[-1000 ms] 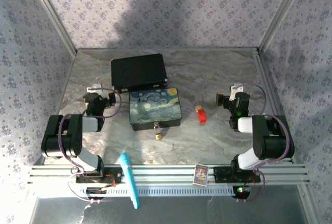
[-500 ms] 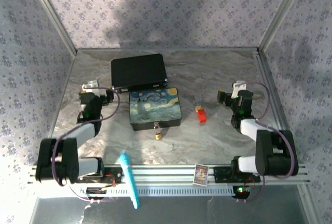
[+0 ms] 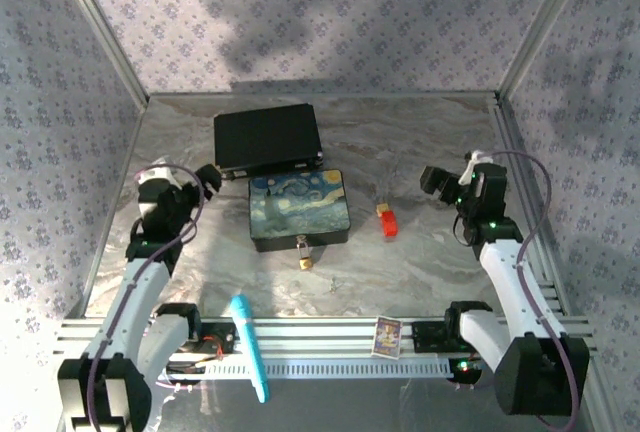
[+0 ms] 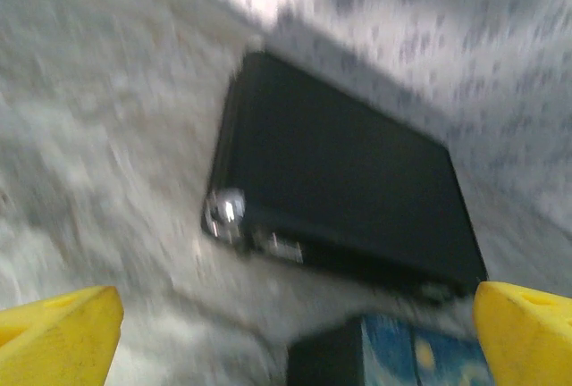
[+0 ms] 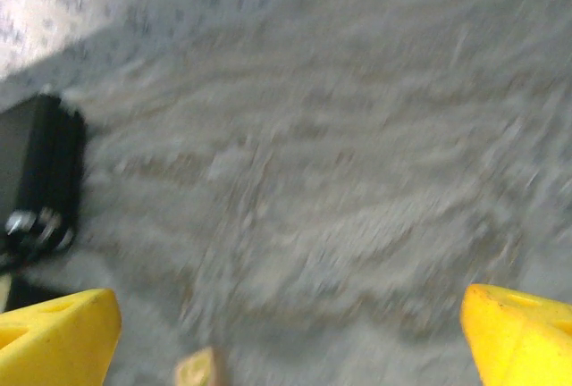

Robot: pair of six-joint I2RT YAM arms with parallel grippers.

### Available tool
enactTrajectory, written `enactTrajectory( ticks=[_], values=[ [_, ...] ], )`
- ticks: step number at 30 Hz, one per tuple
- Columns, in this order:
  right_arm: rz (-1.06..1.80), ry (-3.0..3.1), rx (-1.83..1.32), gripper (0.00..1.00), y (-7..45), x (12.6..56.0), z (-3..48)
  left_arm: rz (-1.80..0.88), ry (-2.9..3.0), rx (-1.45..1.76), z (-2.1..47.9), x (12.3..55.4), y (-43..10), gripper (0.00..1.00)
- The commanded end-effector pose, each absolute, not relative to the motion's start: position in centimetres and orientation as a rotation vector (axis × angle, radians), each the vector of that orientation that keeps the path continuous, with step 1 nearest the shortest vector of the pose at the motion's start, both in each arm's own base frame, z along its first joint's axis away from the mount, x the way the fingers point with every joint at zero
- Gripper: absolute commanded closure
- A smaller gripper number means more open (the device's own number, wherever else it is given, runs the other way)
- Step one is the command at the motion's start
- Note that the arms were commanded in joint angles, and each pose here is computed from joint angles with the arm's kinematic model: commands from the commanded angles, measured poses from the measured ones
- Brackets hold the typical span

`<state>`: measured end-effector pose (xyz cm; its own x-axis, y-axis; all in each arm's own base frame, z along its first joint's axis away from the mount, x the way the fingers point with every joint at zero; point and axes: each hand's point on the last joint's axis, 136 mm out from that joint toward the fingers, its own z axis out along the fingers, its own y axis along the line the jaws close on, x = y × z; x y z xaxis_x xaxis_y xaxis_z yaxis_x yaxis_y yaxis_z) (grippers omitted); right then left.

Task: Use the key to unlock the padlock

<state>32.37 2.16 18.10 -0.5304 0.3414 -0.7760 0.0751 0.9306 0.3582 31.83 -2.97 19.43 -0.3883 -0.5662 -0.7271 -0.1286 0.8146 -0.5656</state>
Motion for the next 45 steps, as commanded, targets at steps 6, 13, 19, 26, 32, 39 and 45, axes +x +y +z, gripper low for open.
enactTrajectory(
  ticks=[6, 13, 19, 26, 32, 39, 45],
  values=[
    [0.597, 2.369, 0.289, 0.01, 10.2, 25.6, 14.1, -0.866, 2.293, -0.388, 19.4, 26.7, -11.8, 0.0],
    [0.548, 2.451, 0.159, 0.03, 15.3, 22.0, 12.3, -0.976, 2.355, -0.239, 20.5, 23.3, -16.9, 0.0],
    [0.53, 2.531, 0.046, 0.08, 18.9, 19.2, 9.5, -1.04, 2.417, -0.116, 18.5, 20.0, -20.7, 0.09],
    [0.451, 2.57, -0.072, 0.22, 23.7, 16.7, 8.2, -1.013, 2.446, -0.137, 16.4, 18.7, -22.0, 0.08],
    [0.387, 2.582, -0.151, 0.36, 27.2, 14.8, 6.8, -0.94, 2.462, -0.213, 14.5, 18.8, -21.6, 0.08],
    [0.394, 2.621, -0.172, 0.51, 29.5, 13.7, 5.1, -0.915, 2.461, -0.248, 13.6, 19.0, -21.4, 0.08],
    [0.268, 2.661, -0.189, 0.56, 28.7, 13.2, 4.0, -0.894, 2.462, -0.296, 13.1, 19.1, -21.0, 0.08]
  ],
)
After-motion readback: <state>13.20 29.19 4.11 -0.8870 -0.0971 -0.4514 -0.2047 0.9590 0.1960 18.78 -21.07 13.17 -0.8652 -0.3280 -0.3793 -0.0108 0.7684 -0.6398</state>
